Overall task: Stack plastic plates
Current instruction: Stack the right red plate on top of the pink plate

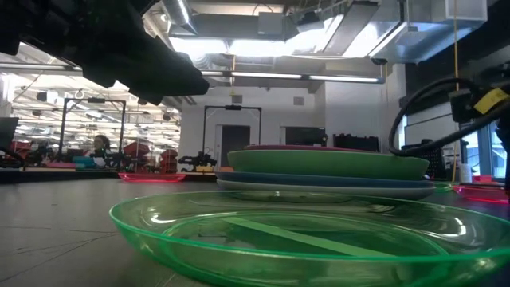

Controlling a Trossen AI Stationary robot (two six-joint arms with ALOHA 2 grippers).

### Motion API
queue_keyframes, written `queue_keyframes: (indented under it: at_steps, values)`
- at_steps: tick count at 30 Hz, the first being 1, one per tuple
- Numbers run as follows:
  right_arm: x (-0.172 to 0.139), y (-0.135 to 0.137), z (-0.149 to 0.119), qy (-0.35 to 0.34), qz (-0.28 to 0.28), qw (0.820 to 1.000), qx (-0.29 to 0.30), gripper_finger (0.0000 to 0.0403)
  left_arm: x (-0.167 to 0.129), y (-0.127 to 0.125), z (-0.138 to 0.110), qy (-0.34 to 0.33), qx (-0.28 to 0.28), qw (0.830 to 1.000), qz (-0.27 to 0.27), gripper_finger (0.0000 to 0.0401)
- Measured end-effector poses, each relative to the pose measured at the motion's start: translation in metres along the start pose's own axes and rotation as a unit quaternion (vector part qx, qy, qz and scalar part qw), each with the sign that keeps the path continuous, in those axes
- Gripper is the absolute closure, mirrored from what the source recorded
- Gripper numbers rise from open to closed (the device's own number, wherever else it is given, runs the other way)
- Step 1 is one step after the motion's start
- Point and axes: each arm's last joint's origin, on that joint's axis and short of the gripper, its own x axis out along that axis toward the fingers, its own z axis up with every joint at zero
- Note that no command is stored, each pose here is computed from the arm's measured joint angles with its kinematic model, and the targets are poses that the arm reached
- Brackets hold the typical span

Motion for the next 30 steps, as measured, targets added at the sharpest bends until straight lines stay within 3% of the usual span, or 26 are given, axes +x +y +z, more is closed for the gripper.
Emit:
queue_keyframes:
  at_steps: [5, 13, 20, 30]
  values:
    - [0.005, -0.003, -0.003, -0.002, -0.006, 1.000, 0.001, 0.0301, 0.000, 0.000, 0.000, 0.000, 0.000, 1.000, 0.000, 0.0306]
    - [0.006, -0.003, -0.003, -0.008, -0.006, 1.000, -0.009, 0.0396, 0.000, 0.001, 0.000, -0.002, 0.000, 1.000, 0.010, 0.0306]
    - [0.001, -0.003, -0.001, -0.005, -0.020, 0.999, -0.028, 0.0396, 0.000, 0.001, 0.000, -0.002, 0.000, 1.000, 0.010, 0.0306]
    - [-0.045, 0.003, 0.019, -0.042, -0.038, 0.996, -0.065, 0.0401, 0.000, 0.001, 0.000, -0.002, 0.000, 1.000, 0.011, 0.0306]
